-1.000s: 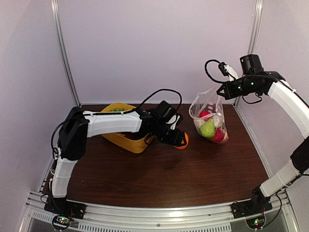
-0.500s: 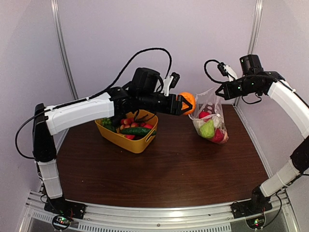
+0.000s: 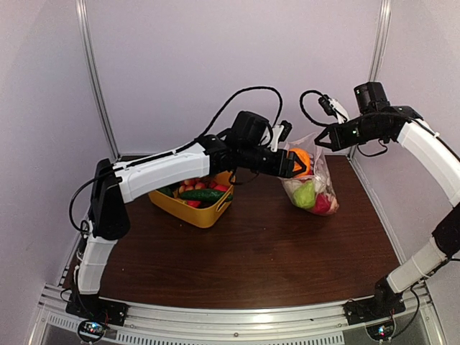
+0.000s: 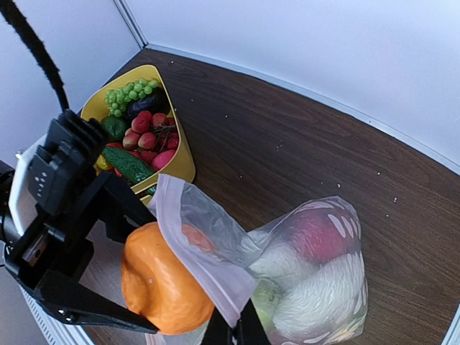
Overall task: Place the food in the zip-top bag and seal the zipper
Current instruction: Place the fake fruit in the zipper food storage bag.
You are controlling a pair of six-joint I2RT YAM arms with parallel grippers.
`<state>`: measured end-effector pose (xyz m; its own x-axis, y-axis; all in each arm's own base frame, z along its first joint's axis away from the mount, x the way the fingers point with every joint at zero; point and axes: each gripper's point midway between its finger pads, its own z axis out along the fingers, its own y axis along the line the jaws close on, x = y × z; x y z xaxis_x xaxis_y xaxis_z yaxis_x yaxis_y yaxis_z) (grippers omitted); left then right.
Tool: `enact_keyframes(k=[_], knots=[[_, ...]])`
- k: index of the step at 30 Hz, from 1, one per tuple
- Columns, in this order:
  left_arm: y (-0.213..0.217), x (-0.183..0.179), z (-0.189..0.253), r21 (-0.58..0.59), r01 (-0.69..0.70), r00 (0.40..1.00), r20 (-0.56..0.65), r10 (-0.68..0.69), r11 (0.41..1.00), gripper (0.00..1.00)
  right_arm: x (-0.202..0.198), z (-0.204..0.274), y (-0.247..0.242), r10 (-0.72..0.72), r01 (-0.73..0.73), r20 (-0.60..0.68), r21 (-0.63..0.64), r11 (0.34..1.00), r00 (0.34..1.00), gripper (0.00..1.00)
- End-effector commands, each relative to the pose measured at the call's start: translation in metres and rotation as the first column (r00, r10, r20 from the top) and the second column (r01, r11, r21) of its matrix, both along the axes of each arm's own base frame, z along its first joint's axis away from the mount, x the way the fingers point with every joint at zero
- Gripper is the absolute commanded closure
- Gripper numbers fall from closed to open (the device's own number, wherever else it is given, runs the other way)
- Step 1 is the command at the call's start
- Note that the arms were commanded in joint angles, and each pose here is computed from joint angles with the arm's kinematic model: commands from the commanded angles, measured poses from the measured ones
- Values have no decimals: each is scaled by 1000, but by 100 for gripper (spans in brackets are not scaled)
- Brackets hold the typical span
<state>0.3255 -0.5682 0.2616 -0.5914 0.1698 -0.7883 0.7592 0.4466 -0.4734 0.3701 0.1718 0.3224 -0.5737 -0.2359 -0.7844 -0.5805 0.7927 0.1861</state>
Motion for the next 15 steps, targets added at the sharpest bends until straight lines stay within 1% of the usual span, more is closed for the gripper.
enact_keyframes(k=[1, 5, 7, 10, 13, 15], knots=[[0, 5, 4, 12, -33, 999, 3, 33, 999, 27, -15, 17, 16, 78, -79, 26, 48, 996, 997, 100], [3, 4, 14, 10, -38, 999, 3, 38, 999, 10, -15, 19, 19, 90, -91, 23, 54, 994, 996, 100], [7, -1, 31, -9, -26, 1000, 16, 26, 1000, 3, -15, 20, 18, 86, -87, 25, 50, 995, 996, 100], [18, -11, 66, -44, 1, 998, 67, 2, 999, 2, -15, 21, 18, 89, -91, 25, 51, 995, 996, 100], [41, -25, 112, -76, 25, 985, 174, -12, 997, 2, -18, 24, 20, 107, -109, 29, 50, 993, 994, 100], [62, -31, 128, -67, 11, 966, 257, 7, 998, 2, -26, 26, 22, 142, -144, 29, 48, 988, 989, 100]])
